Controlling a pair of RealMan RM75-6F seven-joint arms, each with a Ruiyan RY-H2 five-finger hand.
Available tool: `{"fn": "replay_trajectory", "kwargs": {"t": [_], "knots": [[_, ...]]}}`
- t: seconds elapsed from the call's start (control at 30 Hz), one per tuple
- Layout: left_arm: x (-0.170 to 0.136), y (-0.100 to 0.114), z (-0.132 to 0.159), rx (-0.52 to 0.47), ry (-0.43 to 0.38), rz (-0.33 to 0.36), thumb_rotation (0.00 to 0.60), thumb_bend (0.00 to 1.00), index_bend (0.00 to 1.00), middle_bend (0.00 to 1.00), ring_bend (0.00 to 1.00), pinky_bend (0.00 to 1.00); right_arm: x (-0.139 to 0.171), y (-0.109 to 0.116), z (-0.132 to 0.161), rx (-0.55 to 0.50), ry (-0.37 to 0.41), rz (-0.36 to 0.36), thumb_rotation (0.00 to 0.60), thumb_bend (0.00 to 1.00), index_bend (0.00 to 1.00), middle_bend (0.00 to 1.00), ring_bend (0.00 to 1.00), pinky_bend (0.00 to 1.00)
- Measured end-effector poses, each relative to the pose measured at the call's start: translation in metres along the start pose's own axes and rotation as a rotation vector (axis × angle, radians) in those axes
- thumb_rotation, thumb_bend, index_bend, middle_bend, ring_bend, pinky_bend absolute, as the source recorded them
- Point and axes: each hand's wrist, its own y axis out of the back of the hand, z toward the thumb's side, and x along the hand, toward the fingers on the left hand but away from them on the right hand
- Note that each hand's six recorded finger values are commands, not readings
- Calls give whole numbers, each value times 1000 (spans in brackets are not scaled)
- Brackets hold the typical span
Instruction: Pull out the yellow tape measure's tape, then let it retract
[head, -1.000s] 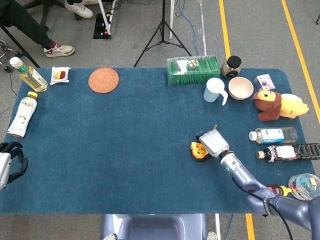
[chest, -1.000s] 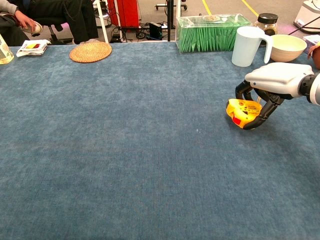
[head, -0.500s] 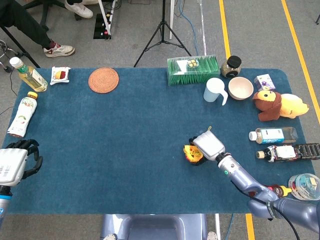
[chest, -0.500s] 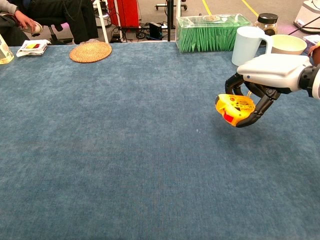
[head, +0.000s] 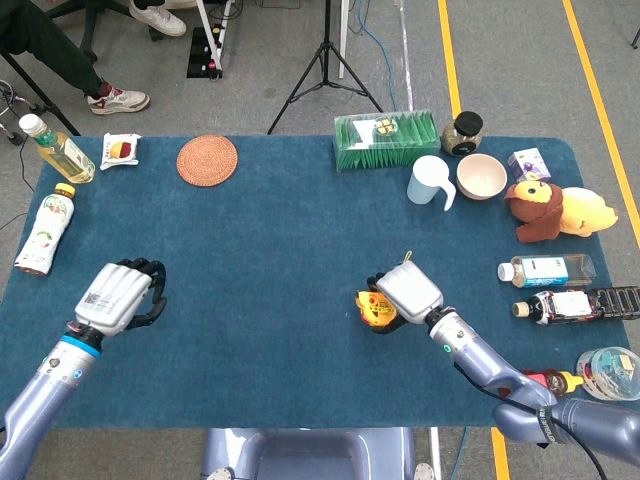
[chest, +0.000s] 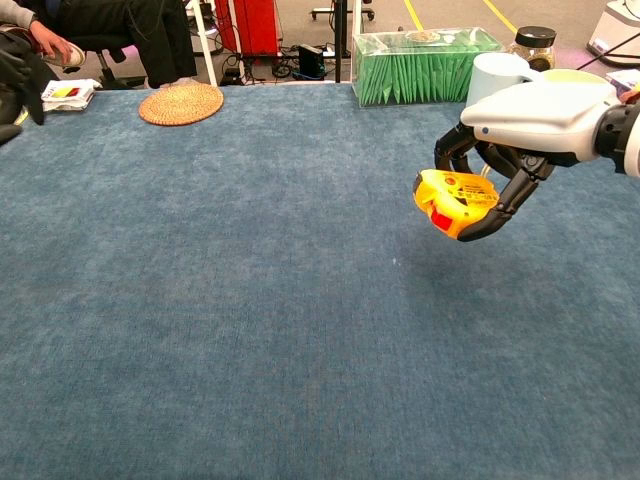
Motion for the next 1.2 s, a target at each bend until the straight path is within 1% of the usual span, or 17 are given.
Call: {"fn": "replay_trajectory", "kwargs": {"t": [0.1,0.13,0.17,0.2,0.33,0.37,0.47,0.6,0.77,0.93,1.07,1.2], "knots": [[11,0,12,11,-37,-11,452,122,402,371,324,377,1,0,-2,0,-7,3,357,105,603,654,675,584],[14,1,16,13,-49,-13,407,115,379,368,312,364,1,0,-3,-1,-10,3,357,105,603,654,675,584],[16,1,19,13,-56,-15,375,110,353,353,291,354,1,0,-4,-2,-15,4,356,105,603,655,675,584],[18,1,21,13,-65,-17,362,107,336,335,268,348,1,0,-5,-3,-18,5,356,105,603,655,675,584],[30,-1,35,-1,-101,-41,245,90,262,224,168,319,2,0,-11,-12,-40,7,355,105,603,655,675,581],[33,-1,38,-5,-109,-48,232,87,246,202,149,309,2,0,-13,-14,-46,6,357,105,603,655,675,580],[41,-3,49,-16,-135,-70,230,86,237,190,135,303,2,0,-17,-21,-58,5,356,104,603,655,674,580],[51,-3,63,-32,-169,-78,223,87,237,190,137,306,1,1,-18,-28,-62,1,358,106,603,655,674,580],[64,-2,82,-49,-212,-71,215,92,236,193,177,322,-1,5,-13,-35,-48,-11,356,105,603,655,674,580],[80,0,104,-45,-276,-66,224,114,237,232,227,358,-3,11,-5,-43,-28,-32,357,105,603,655,674,580],[95,-1,120,-15,-321,-53,337,127,237,272,263,390,-4,16,-1,-46,-22,-44,357,105,603,655,674,580],[104,-2,132,26,-355,-35,401,137,237,341,323,448,-3,19,-1,-49,-21,-50,358,105,603,655,674,580]]}}
